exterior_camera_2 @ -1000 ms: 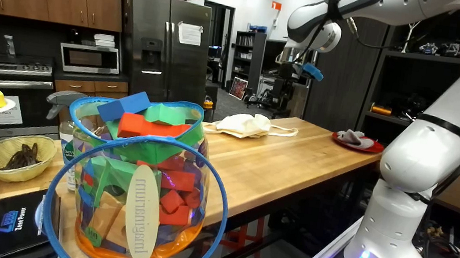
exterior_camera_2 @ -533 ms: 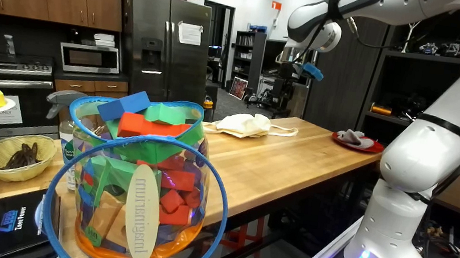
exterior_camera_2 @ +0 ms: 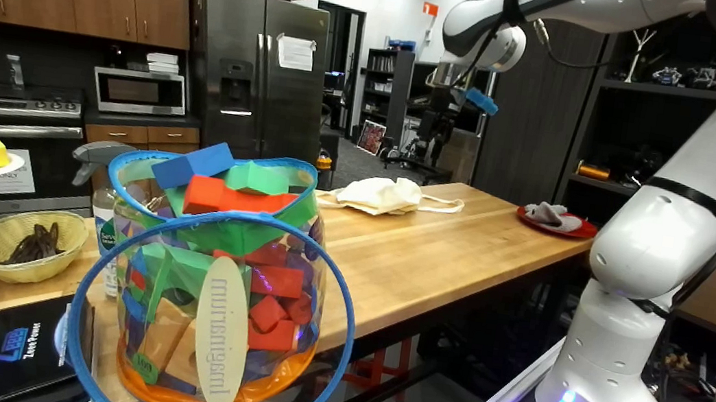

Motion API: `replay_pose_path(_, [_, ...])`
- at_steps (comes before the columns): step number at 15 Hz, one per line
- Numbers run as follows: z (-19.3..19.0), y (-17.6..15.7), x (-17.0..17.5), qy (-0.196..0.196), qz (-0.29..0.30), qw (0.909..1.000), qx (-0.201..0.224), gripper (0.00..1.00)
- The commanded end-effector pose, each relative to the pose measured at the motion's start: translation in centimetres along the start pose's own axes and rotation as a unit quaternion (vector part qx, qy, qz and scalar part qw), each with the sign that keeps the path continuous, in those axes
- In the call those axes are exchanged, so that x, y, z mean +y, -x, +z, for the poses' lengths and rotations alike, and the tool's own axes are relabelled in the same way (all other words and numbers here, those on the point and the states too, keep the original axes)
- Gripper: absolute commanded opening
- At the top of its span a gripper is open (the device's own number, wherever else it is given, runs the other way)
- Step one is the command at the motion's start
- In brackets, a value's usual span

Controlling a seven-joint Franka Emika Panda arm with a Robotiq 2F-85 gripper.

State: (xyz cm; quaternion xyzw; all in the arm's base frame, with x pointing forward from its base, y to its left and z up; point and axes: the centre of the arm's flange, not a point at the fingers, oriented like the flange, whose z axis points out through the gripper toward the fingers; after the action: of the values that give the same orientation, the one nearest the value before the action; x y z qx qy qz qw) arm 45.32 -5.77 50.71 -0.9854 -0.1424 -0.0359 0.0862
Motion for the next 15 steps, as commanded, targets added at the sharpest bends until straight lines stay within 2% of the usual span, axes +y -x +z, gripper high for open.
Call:
replay_pose_path(1, [-3.3, -2.3, 1.5, 0.029, 0.009, 0.9993, 0.021, 1.00])
replay_pose_path(7, [-6.1, -3.8, 4.5, 0.069, 0.015, 0.9961, 0.053, 1.00])
replay_pose_path(11, [-6.0, -5.4, 7.8, 0.085, 0.026, 0.9933, 0.075, 1.00])
replay_pose_path(15, [-4.9, -7.5, 11.3, 0.099, 0.037, 0.9913, 0.079, 1.00])
